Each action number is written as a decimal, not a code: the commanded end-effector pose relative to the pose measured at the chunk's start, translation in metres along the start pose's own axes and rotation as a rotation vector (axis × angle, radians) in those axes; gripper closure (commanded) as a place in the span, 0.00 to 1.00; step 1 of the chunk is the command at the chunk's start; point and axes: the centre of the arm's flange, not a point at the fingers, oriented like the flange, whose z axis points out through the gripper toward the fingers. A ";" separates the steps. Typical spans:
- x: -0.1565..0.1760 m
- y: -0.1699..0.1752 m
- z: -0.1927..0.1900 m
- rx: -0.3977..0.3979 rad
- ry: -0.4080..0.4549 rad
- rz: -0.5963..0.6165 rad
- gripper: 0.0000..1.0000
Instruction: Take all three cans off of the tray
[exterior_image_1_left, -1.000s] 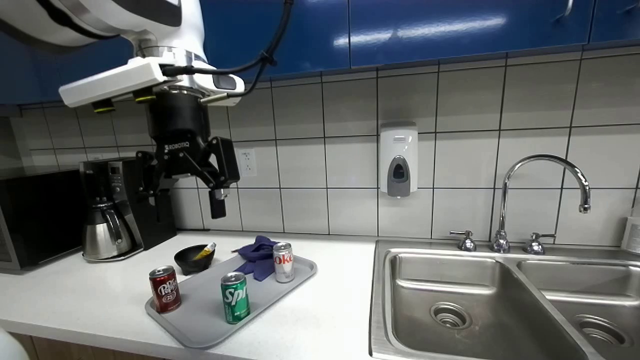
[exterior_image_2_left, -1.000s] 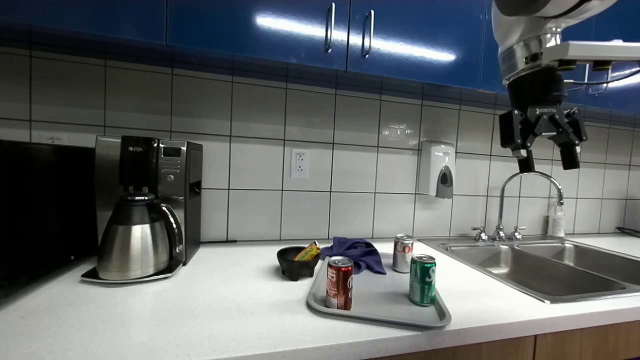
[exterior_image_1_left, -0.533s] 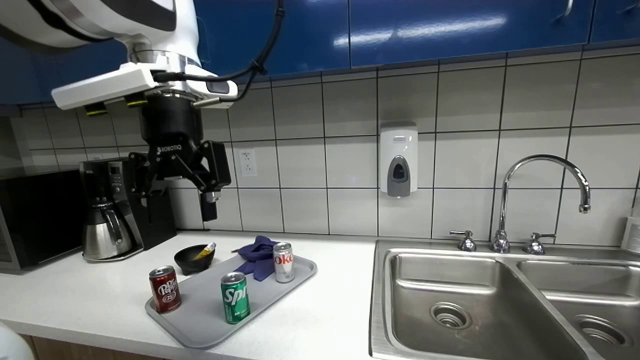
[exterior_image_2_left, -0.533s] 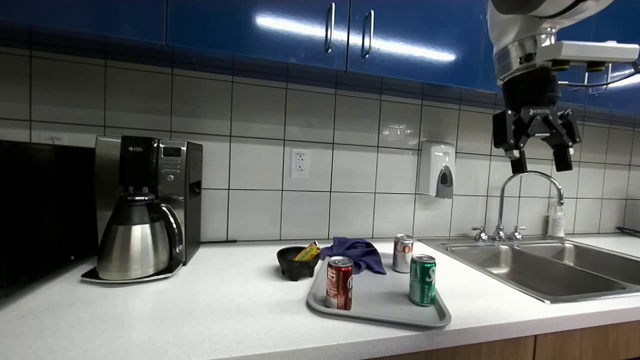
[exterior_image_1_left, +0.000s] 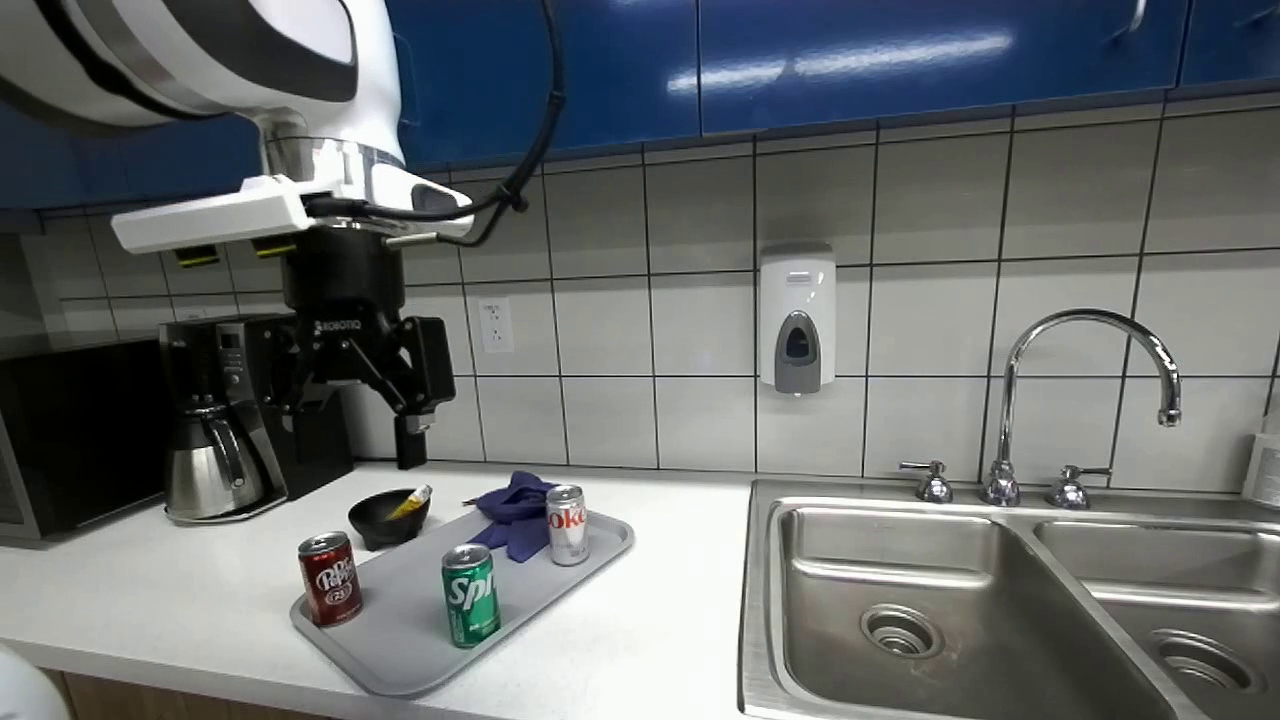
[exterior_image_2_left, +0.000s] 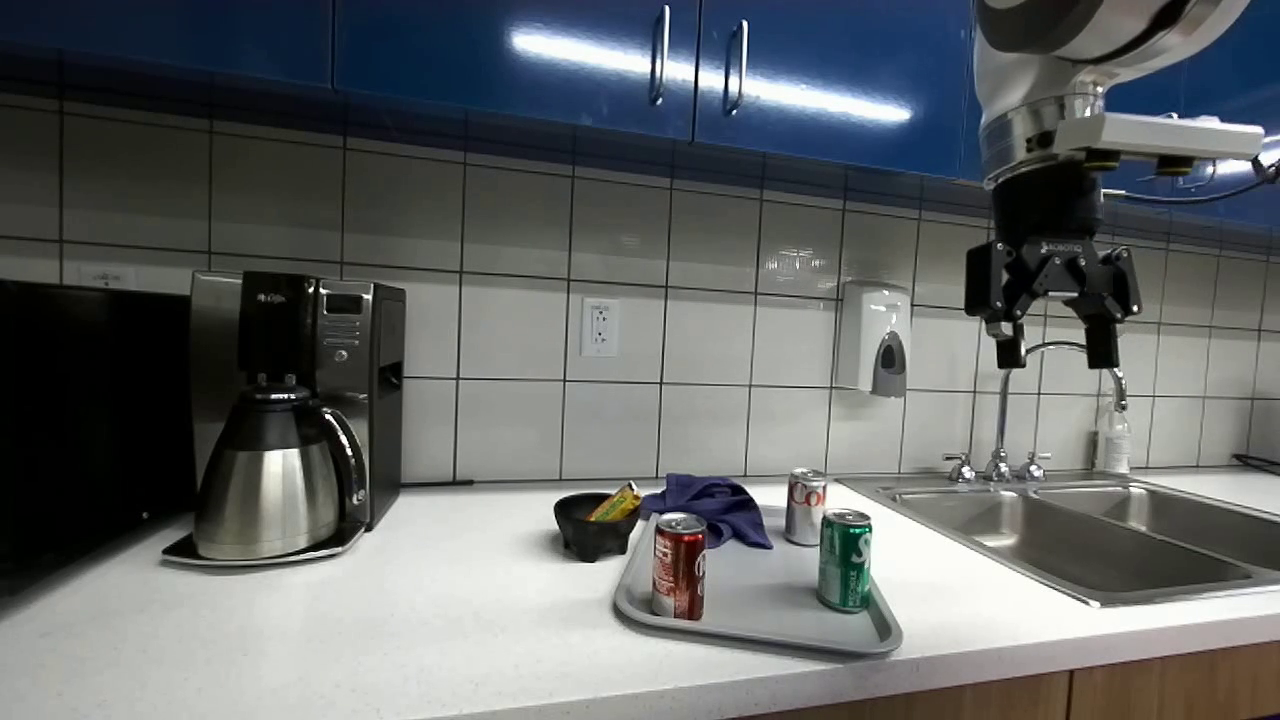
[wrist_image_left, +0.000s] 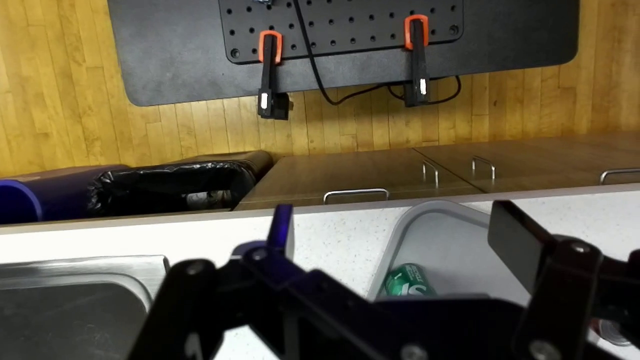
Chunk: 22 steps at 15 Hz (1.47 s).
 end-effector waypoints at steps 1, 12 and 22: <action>0.004 -0.005 0.018 0.016 0.036 0.028 0.00; 0.038 -0.011 0.060 0.022 0.103 0.034 0.00; 0.073 -0.022 0.099 0.012 0.066 0.038 0.00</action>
